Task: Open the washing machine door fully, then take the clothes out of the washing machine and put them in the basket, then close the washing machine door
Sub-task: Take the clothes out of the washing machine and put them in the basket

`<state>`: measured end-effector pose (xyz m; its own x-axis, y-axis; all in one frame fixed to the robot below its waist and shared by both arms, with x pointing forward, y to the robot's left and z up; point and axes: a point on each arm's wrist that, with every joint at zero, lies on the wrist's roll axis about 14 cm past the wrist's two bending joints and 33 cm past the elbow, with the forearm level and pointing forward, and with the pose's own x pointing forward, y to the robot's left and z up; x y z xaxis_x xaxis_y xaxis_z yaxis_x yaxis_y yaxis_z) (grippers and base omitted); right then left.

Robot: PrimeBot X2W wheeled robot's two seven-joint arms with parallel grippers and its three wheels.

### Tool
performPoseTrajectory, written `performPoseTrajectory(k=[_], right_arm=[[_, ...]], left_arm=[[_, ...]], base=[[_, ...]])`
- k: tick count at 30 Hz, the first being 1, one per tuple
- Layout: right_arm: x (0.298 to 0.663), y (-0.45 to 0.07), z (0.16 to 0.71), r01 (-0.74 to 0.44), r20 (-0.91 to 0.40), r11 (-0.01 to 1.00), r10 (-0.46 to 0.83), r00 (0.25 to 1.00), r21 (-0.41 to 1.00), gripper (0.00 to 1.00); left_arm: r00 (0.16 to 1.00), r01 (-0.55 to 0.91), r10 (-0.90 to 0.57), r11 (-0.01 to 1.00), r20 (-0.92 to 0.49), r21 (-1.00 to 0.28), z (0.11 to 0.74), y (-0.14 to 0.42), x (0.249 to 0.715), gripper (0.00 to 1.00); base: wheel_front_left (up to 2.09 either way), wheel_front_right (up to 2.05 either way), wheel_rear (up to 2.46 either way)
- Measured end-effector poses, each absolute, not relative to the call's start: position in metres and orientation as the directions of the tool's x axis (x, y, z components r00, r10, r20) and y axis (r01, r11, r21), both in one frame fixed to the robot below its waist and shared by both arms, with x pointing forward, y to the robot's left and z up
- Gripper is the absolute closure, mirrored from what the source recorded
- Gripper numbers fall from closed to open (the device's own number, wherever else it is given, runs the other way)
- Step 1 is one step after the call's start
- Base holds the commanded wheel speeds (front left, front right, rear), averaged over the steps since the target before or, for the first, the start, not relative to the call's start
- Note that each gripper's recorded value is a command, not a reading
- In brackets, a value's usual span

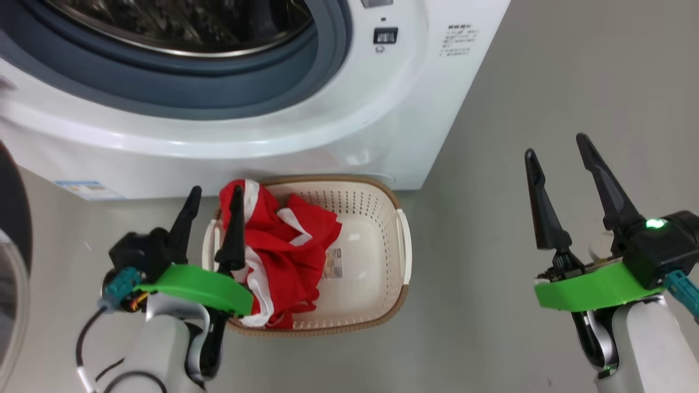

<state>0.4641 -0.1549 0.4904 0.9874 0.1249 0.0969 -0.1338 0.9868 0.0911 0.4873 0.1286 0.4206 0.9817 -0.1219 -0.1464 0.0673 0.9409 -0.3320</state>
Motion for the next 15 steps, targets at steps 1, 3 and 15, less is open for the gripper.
performPoseTrajectory(k=[1,3,15], right_arm=[[0.462,-0.155,0.492,-0.134,0.098,0.987,0.125,0.987,0.091,0.0],[0.459,-0.156,0.494,-0.131,0.1,0.987,0.122,0.987,0.091,0.0],[0.443,-0.173,0.514,-0.083,0.134,0.993,0.071,0.988,0.081,0.0]], left_arm=[[0.984,0.075,-0.123,0.943,-0.129,-0.323,0.427,0.129,0.486,0.0],[0.988,0.091,-0.123,0.948,-0.088,-0.307,0.442,0.129,0.484,0.0],[0.995,0.086,-0.072,0.97,0.065,-0.229,0.498,0.142,0.456,0.0]], base=[[0.0,0.0,0.0],[0.0,0.0,0.0],[0.0,0.0,0.0]])
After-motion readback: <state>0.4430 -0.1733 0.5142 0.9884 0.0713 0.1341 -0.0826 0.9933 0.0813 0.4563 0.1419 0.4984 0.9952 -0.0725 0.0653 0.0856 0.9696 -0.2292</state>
